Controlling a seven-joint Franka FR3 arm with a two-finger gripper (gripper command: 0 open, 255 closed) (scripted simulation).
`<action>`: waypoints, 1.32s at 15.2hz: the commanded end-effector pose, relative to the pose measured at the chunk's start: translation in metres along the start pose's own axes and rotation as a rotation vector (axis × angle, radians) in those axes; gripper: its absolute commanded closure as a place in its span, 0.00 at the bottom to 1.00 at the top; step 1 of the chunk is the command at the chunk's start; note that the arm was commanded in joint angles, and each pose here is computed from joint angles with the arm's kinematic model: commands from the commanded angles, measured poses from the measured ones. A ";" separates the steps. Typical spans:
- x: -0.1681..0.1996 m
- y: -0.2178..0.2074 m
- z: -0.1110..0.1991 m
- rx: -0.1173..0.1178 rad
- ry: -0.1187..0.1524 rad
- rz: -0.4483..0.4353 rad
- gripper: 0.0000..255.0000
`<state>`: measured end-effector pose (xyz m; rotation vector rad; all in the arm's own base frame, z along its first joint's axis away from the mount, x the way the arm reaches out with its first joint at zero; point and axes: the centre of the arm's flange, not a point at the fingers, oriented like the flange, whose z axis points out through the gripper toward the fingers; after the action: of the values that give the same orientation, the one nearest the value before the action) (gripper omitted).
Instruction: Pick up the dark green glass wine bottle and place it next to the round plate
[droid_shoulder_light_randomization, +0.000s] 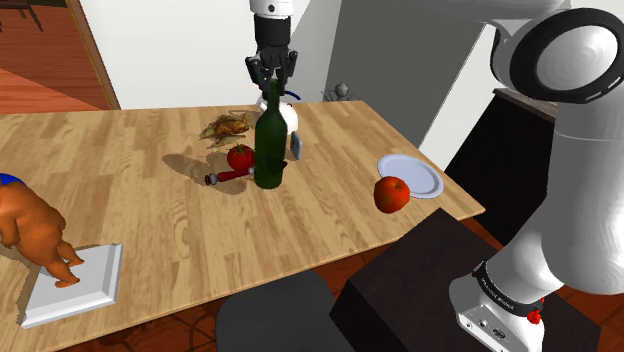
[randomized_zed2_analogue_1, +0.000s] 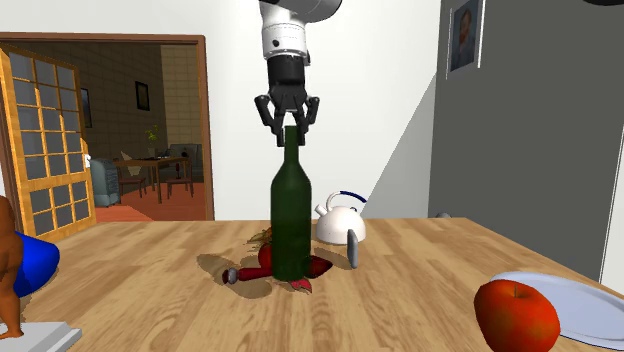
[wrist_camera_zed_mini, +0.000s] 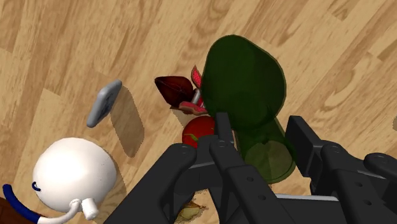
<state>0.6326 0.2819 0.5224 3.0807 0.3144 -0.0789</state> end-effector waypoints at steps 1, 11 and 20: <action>-0.001 0.026 0.003 0.000 0.001 0.000 1.00; -0.015 0.157 0.008 0.000 0.001 0.000 1.00; -0.028 0.275 0.013 0.000 0.001 0.000 1.00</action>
<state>0.6581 0.0200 0.5229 3.0813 0.3127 -0.0787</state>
